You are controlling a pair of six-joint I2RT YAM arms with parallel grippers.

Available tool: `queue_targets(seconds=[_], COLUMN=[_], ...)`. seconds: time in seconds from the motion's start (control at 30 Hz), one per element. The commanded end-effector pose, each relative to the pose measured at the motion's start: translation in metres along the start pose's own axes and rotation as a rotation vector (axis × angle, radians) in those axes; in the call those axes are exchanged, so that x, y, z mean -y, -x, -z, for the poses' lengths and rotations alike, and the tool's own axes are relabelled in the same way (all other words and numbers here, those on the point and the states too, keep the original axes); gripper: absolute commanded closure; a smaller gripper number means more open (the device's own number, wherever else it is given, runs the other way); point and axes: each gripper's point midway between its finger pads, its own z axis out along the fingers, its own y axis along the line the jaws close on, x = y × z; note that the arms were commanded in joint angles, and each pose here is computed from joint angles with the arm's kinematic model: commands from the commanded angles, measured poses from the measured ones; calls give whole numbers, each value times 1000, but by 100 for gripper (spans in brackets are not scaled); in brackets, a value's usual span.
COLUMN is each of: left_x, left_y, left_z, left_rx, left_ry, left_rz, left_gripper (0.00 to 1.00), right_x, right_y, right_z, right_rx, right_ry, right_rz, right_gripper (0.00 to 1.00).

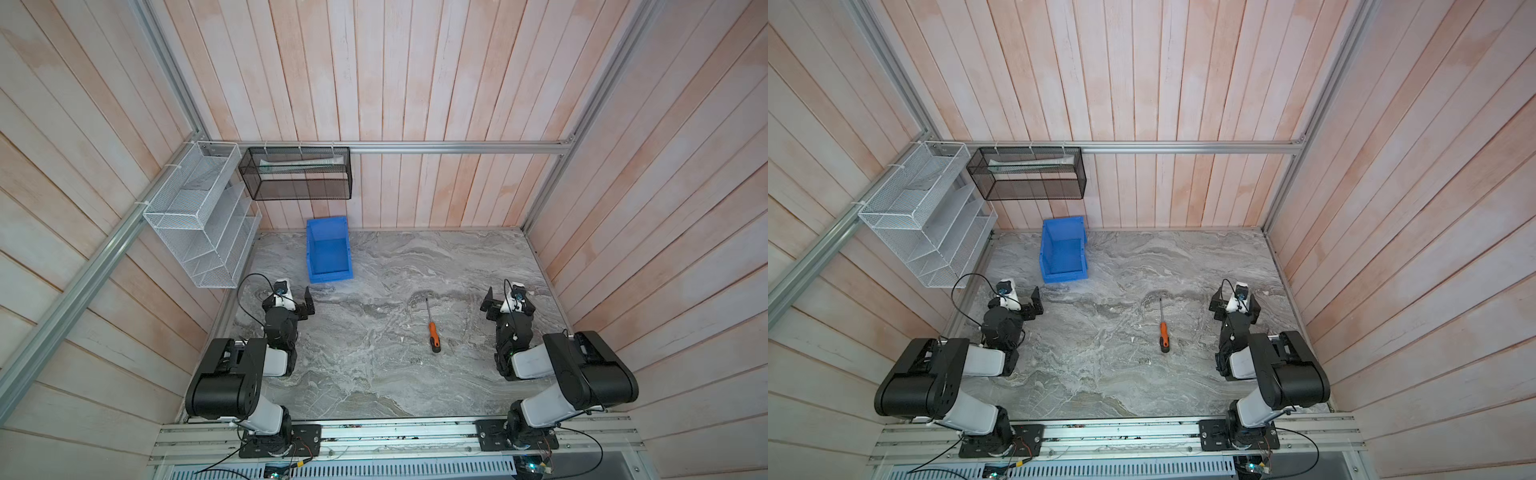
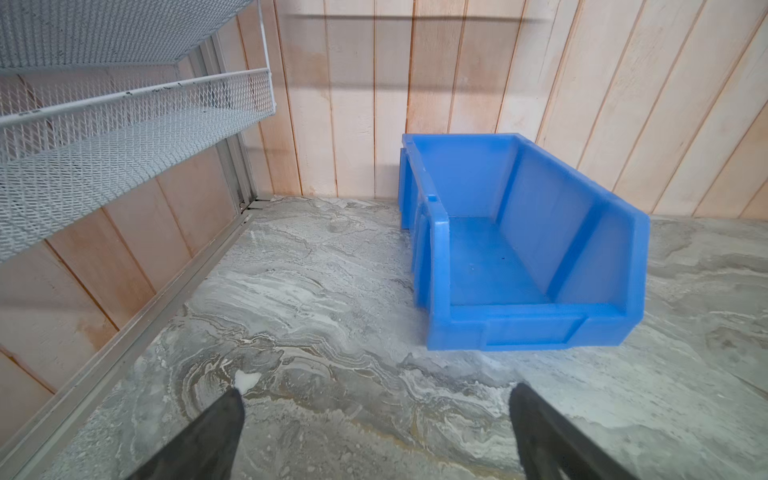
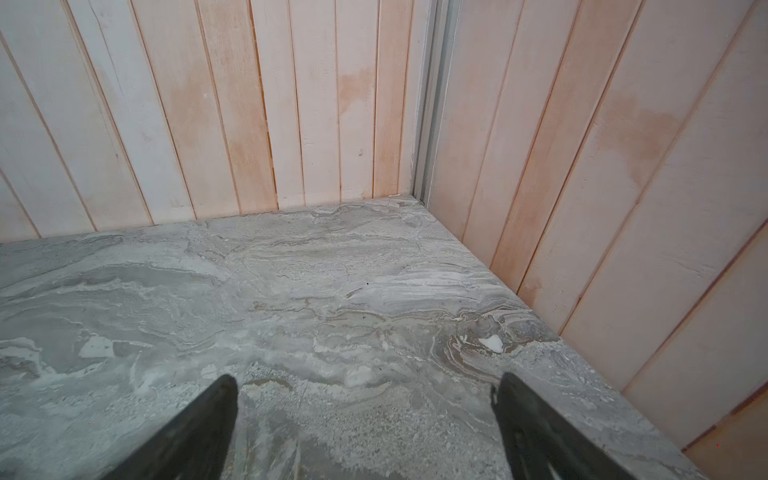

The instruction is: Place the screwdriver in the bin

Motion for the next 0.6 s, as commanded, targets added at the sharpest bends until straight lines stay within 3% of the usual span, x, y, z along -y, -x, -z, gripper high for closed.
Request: queue_targets(seconds=[0.0, 0.57], left_x=[1, 1], left_y=[5, 5], left_z=[-2, -3], left_rx=[11, 12], left_ry=[-9, -9], left_rz=[12, 11], left_gripper=[0, 0], right_x=[-1, -2], right_y=[2, 2], right_z=[-3, -4], right_rx=[3, -1], right_ry=[6, 16], right_rz=[-12, -14], right_gripper=[2, 2])
